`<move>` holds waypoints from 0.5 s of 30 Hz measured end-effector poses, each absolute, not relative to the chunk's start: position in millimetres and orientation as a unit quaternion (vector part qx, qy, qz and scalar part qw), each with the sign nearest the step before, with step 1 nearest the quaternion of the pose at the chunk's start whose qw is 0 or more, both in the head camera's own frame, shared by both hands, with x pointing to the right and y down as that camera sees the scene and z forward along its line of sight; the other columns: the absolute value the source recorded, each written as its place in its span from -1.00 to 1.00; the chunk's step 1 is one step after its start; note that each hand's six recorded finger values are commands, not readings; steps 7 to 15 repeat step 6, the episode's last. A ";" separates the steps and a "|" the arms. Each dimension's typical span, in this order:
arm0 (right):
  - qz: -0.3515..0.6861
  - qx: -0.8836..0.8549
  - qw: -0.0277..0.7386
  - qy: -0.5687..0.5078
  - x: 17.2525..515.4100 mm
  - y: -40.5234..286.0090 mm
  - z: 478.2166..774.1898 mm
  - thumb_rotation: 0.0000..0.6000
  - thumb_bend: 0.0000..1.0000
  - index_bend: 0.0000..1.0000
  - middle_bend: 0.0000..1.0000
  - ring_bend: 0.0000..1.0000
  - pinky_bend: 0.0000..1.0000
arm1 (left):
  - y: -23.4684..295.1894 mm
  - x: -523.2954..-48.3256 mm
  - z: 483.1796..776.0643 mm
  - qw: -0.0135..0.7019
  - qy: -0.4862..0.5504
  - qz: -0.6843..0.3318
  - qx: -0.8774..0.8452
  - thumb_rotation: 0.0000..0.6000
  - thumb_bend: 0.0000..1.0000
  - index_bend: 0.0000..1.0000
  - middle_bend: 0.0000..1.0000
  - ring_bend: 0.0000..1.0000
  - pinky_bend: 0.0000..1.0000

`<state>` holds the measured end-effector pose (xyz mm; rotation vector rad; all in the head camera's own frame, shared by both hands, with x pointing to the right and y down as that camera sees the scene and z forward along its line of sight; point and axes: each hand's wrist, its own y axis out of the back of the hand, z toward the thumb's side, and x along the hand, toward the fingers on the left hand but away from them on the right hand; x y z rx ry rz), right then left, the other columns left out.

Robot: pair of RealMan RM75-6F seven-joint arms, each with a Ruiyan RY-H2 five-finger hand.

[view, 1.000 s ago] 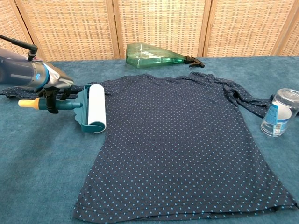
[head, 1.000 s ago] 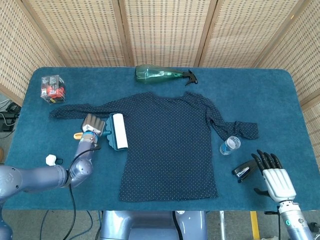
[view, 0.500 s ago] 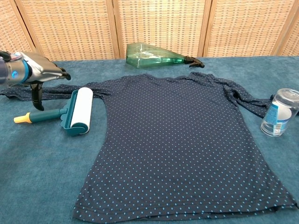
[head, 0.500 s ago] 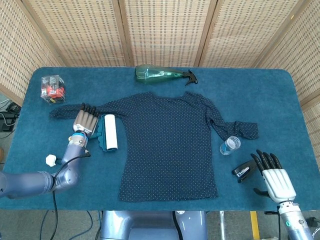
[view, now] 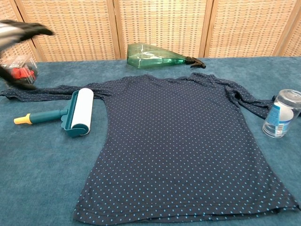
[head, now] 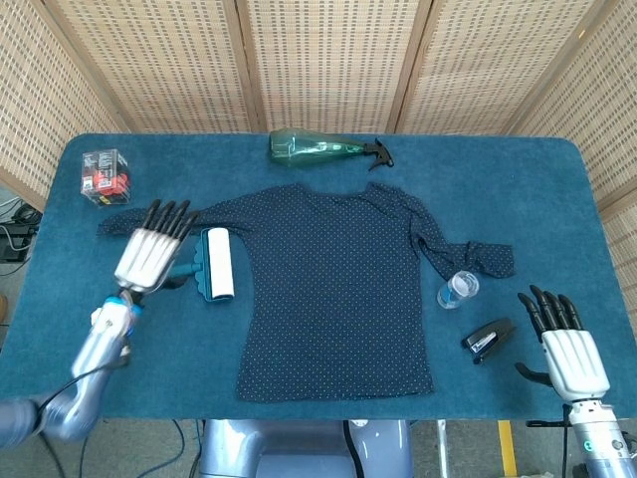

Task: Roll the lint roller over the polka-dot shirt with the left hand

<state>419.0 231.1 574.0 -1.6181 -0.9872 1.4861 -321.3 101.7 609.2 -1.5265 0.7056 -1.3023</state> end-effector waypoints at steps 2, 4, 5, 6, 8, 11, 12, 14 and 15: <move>0.575 -0.626 0.358 -0.387 419.9 230.3 572.4 1.00 -0.89 -1.00 -1.00 -1.00 -1.00 | 121.9 -341.6 599.9 0.468 0.329 -0.527 -0.629 1.00 -0.66 -1.00 -1.00 -1.00 -1.00; 0.573 -0.626 0.359 -0.388 419.7 230.0 571.6 1.00 -0.89 -1.00 -1.00 -1.00 -1.00 | 140.7 -359.3 594.9 0.449 0.357 -0.524 -0.630 1.00 -0.66 -1.00 -1.00 -1.00 -1.00; 0.573 -0.626 0.360 -0.389 419.7 229.8 571.2 1.00 -0.89 -1.00 -1.00 -1.00 -1.00 | 147.7 -365.8 593.7 0.441 0.366 -0.525 -0.629 1.00 -0.66 -1.00 -1.00 -1.00 -1.00; 0.572 -0.626 0.360 -0.389 419.6 229.9 570.9 1.00 -0.89 -1.00 -1.00 -1.00 -1.00 | 153.8 -371.4 592.9 0.436 0.374 -0.525 -0.629 1.00 -0.66 -1.00 -1.00 -1.00 -1.00; 0.572 -0.626 0.360 -0.389 419.6 229.9 570.9 1.00 -0.89 -1.00 -1.00 -1.00 -1.00 | 153.8 -371.4 592.9 0.436 0.374 -0.525 -0.629 1.00 -0.66 -1.00 -1.00 -1.00 -1.00; 0.572 -0.626 0.360 -0.389 419.6 229.9 570.9 1.00 -0.89 -1.00 -1.00 -1.00 -1.00 | 153.8 -371.4 592.9 0.436 0.374 -0.525 -0.629 1.00 -0.66 -1.00 -1.00 -1.00 -1.00; 0.572 -0.626 0.360 -0.389 419.6 229.9 570.9 1.00 -0.89 -1.00 -1.00 -1.00 -1.00 | 153.8 -371.4 592.9 0.436 0.374 -0.525 -0.629 1.00 -0.66 -1.00 -1.00 -1.00 -1.00; 0.572 -0.626 0.360 -0.389 419.6 229.9 570.9 1.00 -0.89 -1.00 -1.00 -1.00 -1.00 | 153.8 -371.4 592.9 0.436 0.374 -0.525 -0.629 1.00 -0.66 -1.00 -1.00 -1.00 -1.00; 0.572 -0.626 0.360 -0.389 419.6 229.9 570.9 1.00 -0.89 -1.00 -1.00 -1.00 -1.00 | 153.8 -371.4 592.9 0.436 0.374 -0.525 -0.629 1.00 -0.66 -1.00 -1.00 -1.00 -1.00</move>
